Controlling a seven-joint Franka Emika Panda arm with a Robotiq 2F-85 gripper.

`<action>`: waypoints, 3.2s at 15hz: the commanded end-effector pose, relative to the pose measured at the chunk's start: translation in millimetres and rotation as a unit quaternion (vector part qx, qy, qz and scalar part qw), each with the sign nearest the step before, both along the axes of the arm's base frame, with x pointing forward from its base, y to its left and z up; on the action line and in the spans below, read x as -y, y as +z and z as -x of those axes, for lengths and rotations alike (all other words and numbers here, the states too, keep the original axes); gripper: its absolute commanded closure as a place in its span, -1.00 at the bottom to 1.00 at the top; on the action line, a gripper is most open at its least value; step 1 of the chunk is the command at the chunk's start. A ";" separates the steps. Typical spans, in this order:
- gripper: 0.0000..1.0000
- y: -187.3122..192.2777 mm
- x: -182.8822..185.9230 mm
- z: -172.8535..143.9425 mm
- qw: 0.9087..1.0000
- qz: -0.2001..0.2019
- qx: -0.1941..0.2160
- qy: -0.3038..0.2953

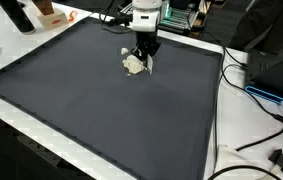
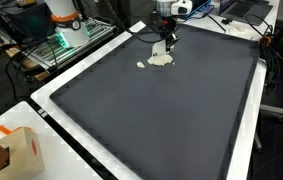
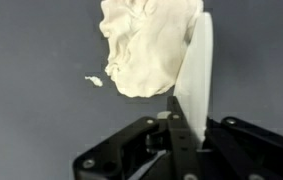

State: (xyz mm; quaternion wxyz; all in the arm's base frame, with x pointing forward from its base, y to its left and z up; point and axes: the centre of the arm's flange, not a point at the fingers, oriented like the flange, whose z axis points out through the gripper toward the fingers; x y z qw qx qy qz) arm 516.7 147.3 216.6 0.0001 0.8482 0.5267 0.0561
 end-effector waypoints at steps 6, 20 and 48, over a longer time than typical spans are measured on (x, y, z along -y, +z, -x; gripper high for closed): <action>0.98 -34.9 -45.4 -52.6 1.000 -0.026 -0.011 0.010; 0.98 45.3 -65.8 -3.8 0.995 0.041 -0.023 -0.091; 0.98 106.6 -37.0 5.8 0.819 0.143 0.122 -0.542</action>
